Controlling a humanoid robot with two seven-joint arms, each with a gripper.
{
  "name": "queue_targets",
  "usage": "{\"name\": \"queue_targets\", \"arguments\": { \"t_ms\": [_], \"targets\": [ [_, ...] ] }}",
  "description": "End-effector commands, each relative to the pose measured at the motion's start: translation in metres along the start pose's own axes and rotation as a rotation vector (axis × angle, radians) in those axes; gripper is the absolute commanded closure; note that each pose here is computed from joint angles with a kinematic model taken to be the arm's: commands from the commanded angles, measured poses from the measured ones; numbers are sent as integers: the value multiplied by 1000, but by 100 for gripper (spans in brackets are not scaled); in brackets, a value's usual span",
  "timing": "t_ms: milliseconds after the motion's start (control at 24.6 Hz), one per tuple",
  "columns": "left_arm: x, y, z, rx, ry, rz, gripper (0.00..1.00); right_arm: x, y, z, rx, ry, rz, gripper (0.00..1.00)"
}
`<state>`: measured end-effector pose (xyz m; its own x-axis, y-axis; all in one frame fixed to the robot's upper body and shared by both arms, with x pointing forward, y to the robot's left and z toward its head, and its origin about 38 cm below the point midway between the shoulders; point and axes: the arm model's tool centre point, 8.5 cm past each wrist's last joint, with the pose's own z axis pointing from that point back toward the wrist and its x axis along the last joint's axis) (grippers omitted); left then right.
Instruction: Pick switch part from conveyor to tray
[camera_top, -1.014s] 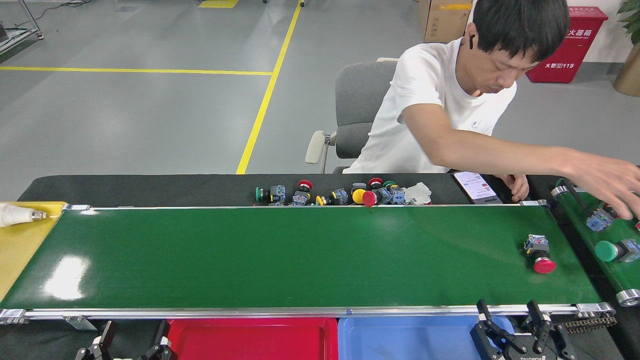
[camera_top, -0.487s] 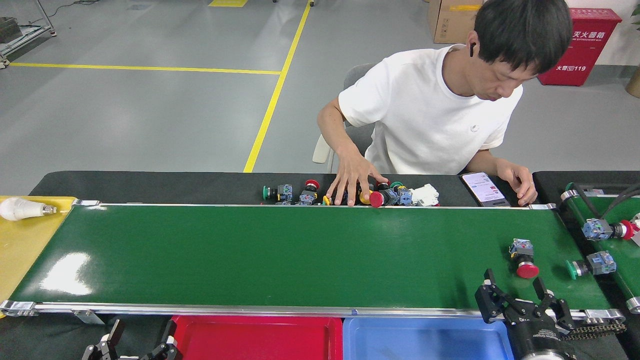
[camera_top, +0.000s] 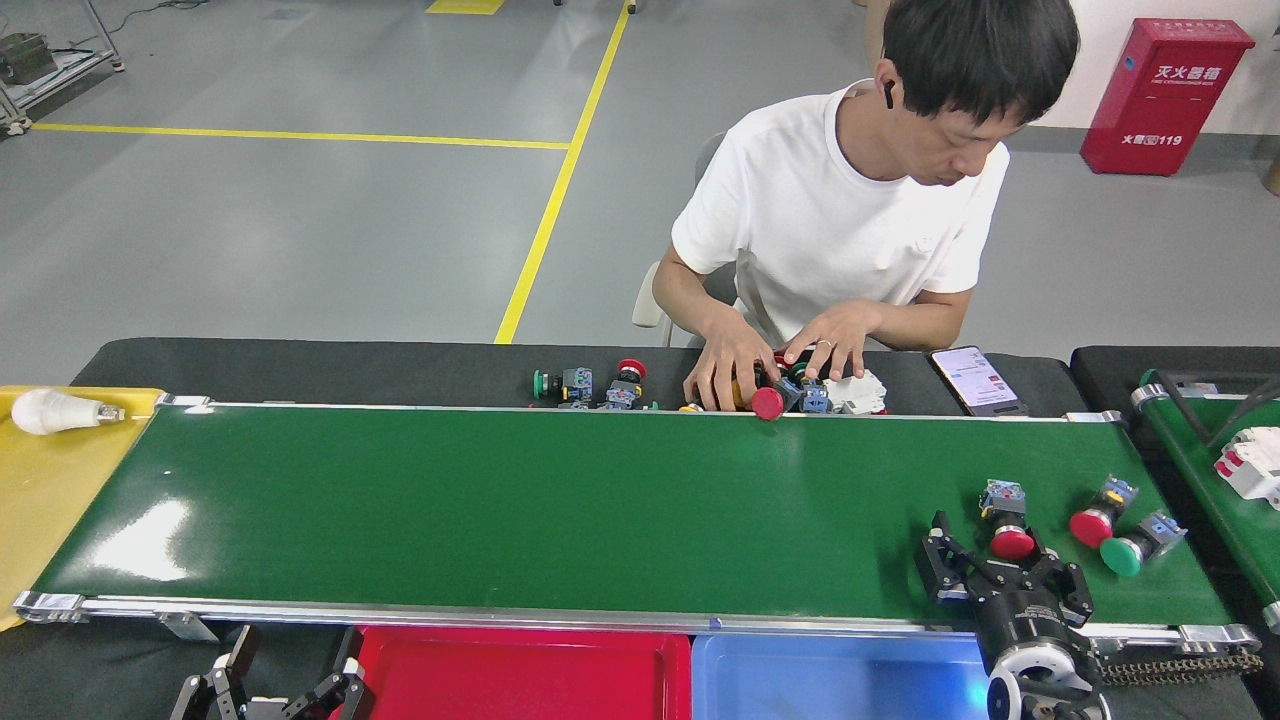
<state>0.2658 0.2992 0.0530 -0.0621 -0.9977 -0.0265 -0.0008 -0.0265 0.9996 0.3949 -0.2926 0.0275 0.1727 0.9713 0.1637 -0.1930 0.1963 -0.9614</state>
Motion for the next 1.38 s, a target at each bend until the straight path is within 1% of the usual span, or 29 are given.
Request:
{"name": "queue_targets", "arguments": {
  "t_ms": [0,41,122,325,446,487,568,690,771,893,974,1014,1055,1096,1136,1258,1339],
  "targets": [
    [-2,7,-3,18,-8,-16,0,4,-15,-7,-34,-7,-7,74],
    [-1,7,-3,18,-11,-16,0,4,-17,-7,-37,-12,-5,88],
    [-1,7,-4,18,-13,-17,0,4,-19,-8,-39,-15,-2,99],
    [-1,4,0,10,-11,-12,0,14,-21,-9,-42,-42,6,99],
    [0,3,1,7,-8,-8,0,31,-37,-7,-79,-87,10,99],
    [0,3,2,6,-6,-7,0,39,-44,-2,-95,-112,14,99],
    [0,3,2,6,-4,-5,0,60,-49,14,-120,-191,23,99],
    [0,1,3,1,-1,-4,0,117,-35,57,-116,-424,18,98],
    [-1,-1,6,-8,3,-5,0,148,-24,83,-101,-585,29,98],
    [0,-2,7,-11,2,-4,0,185,5,124,-31,-864,64,97],
    [0,-2,8,-12,2,-2,0,195,26,148,34,-1004,83,95],
    [0,-2,8,-12,2,-2,0,195,33,155,54,-1044,88,89],
    [1,-2,8,-12,1,-2,0,199,39,161,72,-1089,93,63],
    [1,-2,8,-12,1,-2,0,204,45,164,91,-1112,90,24],
    [1,-2,8,-12,-1,-2,0,205,47,166,98,-1125,90,0],
    [1,-2,7,-11,-1,-2,0,209,43,162,85,-1131,92,0],
    [1,-2,7,-11,-2,-1,0,211,37,157,67,-1130,100,0]
  ]
}}
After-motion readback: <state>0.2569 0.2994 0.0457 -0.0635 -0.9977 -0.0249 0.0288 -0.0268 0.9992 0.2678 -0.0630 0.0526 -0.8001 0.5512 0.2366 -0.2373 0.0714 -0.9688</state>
